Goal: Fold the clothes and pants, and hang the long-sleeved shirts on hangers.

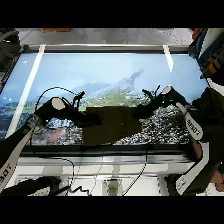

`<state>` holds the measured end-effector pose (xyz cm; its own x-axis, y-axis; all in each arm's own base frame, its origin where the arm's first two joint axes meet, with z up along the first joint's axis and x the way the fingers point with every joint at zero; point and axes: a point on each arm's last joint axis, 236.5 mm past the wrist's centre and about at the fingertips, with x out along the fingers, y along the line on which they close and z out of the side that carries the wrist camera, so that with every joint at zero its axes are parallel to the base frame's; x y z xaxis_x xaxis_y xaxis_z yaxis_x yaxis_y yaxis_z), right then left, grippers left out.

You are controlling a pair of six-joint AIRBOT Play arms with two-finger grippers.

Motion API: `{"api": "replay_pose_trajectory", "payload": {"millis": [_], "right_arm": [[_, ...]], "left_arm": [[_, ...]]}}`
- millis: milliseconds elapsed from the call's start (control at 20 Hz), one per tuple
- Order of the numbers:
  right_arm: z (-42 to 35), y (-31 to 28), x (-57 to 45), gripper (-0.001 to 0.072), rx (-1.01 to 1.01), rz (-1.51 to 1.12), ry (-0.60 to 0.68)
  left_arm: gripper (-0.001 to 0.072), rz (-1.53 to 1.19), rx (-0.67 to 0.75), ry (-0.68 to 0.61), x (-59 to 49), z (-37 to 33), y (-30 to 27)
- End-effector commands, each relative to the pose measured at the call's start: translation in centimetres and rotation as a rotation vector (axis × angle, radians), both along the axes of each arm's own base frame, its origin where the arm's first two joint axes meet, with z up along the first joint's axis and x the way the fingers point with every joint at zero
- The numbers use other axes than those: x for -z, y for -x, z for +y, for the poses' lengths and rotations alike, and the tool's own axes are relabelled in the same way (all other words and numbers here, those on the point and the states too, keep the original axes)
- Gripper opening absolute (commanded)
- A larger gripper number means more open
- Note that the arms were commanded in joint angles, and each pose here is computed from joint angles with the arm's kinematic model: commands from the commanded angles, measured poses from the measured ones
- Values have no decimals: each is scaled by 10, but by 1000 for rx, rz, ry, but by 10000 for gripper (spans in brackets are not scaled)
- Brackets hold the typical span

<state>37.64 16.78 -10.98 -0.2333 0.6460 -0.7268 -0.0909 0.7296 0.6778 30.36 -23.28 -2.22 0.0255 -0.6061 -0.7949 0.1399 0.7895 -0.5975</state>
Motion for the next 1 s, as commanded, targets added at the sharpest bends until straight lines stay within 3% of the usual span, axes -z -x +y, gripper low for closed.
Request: {"api": "replay_pose_trajectory", "payload": {"millis": [0, 250, 300, 350, 400, 700, 950], "right_arm": [[50, 8, -21, 448, -60, -18, -160], [61, 5, -20, 451, -99, -75, -151], [60, 1, -17, 502, -88, -90, -140], [58, -4, -14, 611, -71, -102, -121], [56, -10, -9, 636, -44, -110, -95], [37, -20, -3, 635, 1, -114, -58], [-10, -14, -14, 630, 50, -20, -101]], "left_arm": [[693, -24, 31, -5, 1, 1, 0], [693, -36, 48, -49, 7, 9, -1], [693, -36, 48, -49, 7, 9, -1], [693, -36, 49, -49, 7, 9, 0], [693, -36, 49, -49, 7, 9, 0], [693, -35, 48, -48, 7, 9, 0], [693, -36, 49, -48, 7, 9, 0]]}}
